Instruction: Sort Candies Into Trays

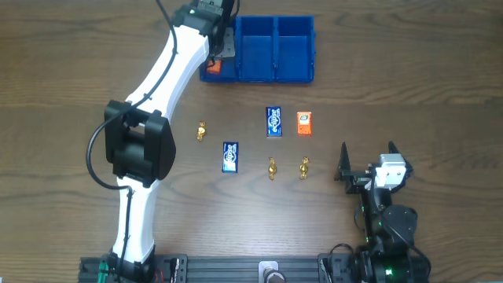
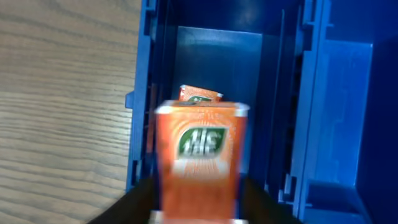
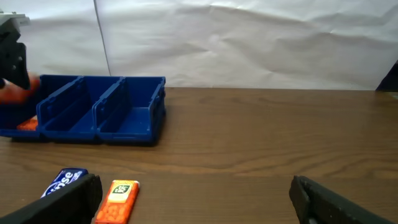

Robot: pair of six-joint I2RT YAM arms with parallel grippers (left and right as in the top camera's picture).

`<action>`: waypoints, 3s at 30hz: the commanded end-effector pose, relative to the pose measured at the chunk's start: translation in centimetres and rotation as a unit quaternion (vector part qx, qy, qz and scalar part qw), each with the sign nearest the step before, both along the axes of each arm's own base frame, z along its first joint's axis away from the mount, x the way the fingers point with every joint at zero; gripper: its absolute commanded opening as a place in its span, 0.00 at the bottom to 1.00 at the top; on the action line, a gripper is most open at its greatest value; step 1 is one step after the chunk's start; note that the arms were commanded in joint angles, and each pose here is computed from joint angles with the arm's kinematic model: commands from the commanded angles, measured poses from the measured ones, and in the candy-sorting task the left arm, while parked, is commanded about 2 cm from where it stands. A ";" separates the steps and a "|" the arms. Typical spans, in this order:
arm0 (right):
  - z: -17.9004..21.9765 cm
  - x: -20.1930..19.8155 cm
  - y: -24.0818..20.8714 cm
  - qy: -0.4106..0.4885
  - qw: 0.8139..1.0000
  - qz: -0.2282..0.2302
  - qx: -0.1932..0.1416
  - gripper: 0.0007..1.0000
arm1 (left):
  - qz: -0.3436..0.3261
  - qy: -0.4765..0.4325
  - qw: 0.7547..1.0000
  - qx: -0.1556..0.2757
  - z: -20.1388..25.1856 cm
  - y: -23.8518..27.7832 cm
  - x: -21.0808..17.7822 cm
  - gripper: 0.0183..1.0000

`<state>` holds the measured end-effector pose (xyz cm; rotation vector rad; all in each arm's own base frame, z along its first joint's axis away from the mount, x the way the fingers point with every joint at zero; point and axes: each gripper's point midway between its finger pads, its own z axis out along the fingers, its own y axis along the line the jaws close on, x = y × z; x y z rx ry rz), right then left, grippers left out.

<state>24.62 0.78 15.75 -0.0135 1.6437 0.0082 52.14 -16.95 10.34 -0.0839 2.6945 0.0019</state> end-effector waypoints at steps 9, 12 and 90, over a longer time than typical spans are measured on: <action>0.0 0.0 -0.1 0.000 1.000 -0.001 -0.009 1.00 | -0.002 -0.067 0.998 -0.018 8.2 -6.3 -2.9 0.78; 0.0 0.0 -0.1 0.000 1.000 -0.001 -0.009 1.00 | 0.001 -0.068 0.998 -0.019 8.3 -10.9 -6.2 0.73; 0.0 0.0 -0.1 0.000 1.000 -0.001 -0.009 1.00 | -0.035 -0.028 0.999 -0.030 3.5 -16.5 -9.6 0.29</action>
